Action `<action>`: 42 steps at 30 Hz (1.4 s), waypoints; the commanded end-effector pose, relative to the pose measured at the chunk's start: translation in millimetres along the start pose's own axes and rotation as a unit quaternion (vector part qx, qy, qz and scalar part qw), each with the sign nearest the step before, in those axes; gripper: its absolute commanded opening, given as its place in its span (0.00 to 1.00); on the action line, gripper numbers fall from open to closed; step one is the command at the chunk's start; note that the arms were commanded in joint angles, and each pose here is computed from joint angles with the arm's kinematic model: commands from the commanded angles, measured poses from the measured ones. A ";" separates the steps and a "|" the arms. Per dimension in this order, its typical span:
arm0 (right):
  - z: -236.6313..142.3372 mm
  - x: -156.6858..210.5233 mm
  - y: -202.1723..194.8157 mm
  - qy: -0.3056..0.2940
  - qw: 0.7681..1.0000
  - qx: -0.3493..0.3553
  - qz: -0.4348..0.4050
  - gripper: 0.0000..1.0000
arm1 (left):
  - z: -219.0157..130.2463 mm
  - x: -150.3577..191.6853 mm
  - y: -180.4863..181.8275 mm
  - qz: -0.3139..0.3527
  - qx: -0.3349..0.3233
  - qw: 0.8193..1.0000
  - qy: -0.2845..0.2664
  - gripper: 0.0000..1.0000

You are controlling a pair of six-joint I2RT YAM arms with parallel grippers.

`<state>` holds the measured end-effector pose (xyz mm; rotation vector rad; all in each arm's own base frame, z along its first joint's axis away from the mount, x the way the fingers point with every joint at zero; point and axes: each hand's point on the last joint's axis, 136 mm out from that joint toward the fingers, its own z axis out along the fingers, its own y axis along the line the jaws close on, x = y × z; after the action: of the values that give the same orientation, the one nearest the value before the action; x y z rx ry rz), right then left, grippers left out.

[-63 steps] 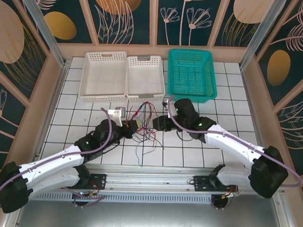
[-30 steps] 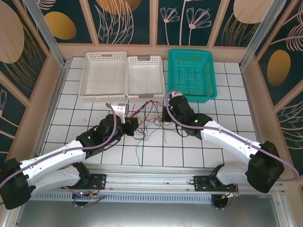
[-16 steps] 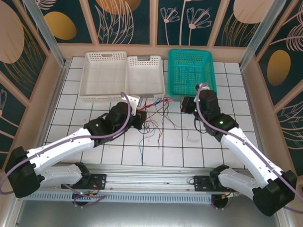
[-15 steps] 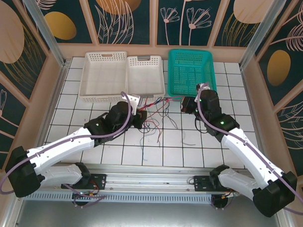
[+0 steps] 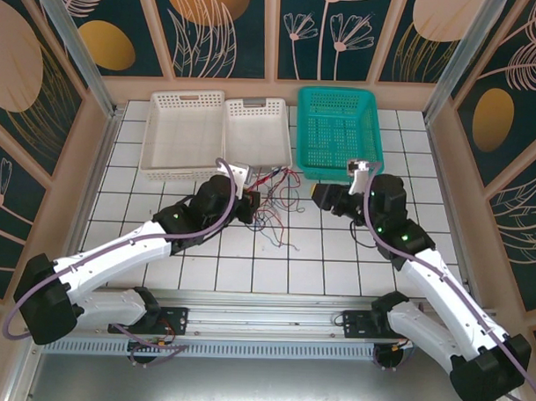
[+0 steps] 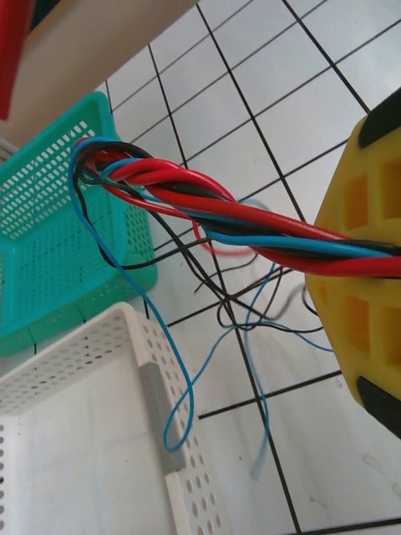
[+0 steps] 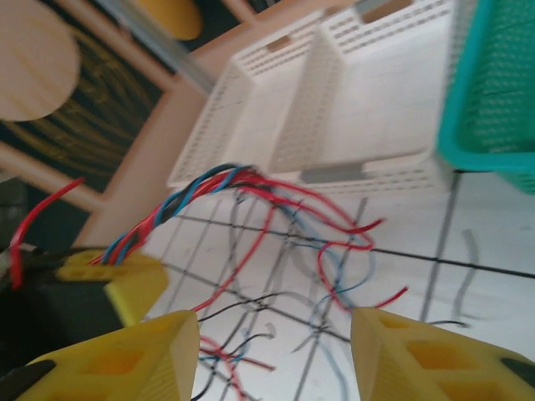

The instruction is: Untangle the cables

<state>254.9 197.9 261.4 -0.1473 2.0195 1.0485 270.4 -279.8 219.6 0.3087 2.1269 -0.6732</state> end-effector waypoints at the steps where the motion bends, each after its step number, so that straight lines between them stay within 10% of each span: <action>1: 7.2 17.5 7.3 0.023 0.998 -0.051 0.017 0.51 | -1.2 -13.9 -16.3 -0.012 0.040 0.999 -0.021 0.00; 31: 46.3 41.0 -14.9 0.020 0.998 0.013 -0.050 0.43 | -6.2 42.4 -48.0 0.024 0.168 0.983 0.074 0.00; 42: 43.3 30.9 -32.8 0.004 0.993 0.089 -0.076 0.14 | -8.6 54.7 -43.8 0.041 0.165 0.980 0.099 0.00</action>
<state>268.9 221.3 179.0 -0.2266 2.1360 0.8226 215.1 -311.8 187.3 0.6234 2.1900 -0.9773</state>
